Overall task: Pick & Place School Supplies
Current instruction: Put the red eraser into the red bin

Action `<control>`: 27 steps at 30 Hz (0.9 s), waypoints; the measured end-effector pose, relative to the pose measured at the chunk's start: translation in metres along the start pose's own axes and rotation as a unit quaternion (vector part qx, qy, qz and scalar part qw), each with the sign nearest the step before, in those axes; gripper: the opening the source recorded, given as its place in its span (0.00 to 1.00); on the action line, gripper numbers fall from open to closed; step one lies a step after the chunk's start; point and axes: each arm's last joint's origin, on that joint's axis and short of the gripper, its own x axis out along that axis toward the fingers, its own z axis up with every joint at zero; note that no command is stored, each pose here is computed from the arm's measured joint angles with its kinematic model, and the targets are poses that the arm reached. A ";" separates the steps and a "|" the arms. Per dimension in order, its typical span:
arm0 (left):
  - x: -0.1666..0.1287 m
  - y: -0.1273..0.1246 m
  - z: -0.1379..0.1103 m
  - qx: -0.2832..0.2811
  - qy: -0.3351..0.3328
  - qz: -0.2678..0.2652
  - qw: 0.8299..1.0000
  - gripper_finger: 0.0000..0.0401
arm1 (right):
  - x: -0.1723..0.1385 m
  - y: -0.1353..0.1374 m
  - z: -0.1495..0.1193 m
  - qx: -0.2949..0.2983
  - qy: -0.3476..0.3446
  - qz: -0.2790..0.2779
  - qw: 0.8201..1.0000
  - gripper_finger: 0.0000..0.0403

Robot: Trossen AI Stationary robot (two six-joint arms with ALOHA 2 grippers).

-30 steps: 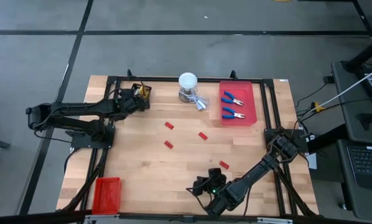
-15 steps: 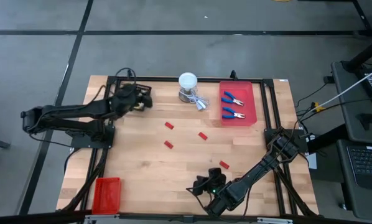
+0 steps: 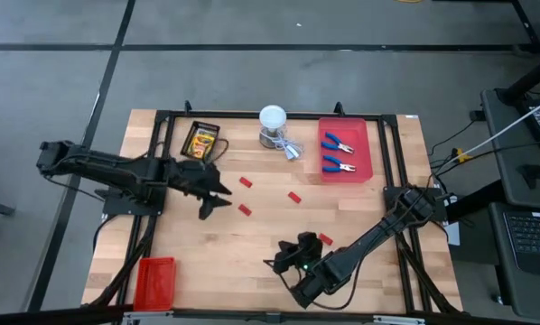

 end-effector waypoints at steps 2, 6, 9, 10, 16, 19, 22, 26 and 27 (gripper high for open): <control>0.006 -0.003 -0.004 -0.021 0.008 0.013 1.000 0.45 | -0.001 0.009 0.010 0.004 -0.001 0.013 1.000 0.12; 0.019 -0.006 -0.012 0.017 0.041 0.030 0.999 0.44 | 0.007 0.034 0.025 -0.034 0.065 0.060 0.995 0.11; 0.029 -0.010 -0.020 0.073 0.076 0.011 0.994 0.43 | 0.021 0.052 0.036 -0.085 0.128 0.120 0.981 0.11; 0.031 -0.011 -0.023 0.097 0.089 0.005 0.991 0.43 | 0.025 0.054 0.039 -0.101 0.141 0.128 0.977 0.11; 0.043 -0.014 -0.034 0.271 0.120 0.012 0.955 0.46 | 0.030 0.044 0.049 -0.127 0.153 0.075 0.977 0.11; 0.049 -0.012 -0.036 0.313 0.125 0.022 0.941 0.47 | 0.013 0.040 0.050 -0.111 0.135 0.052 0.983 0.11; 0.058 -0.009 -0.035 0.341 0.122 0.034 0.931 0.47 | -0.004 0.034 0.049 -0.084 0.103 0.031 0.991 0.11; 0.073 0.000 -0.034 0.362 0.119 0.028 0.924 0.46 | -0.022 0.028 0.043 -0.039 0.083 0.023 0.996 0.11; 0.076 0.003 -0.035 0.361 0.122 0.023 0.924 0.45 | -0.025 0.027 0.041 -0.031 0.083 0.025 0.996 0.11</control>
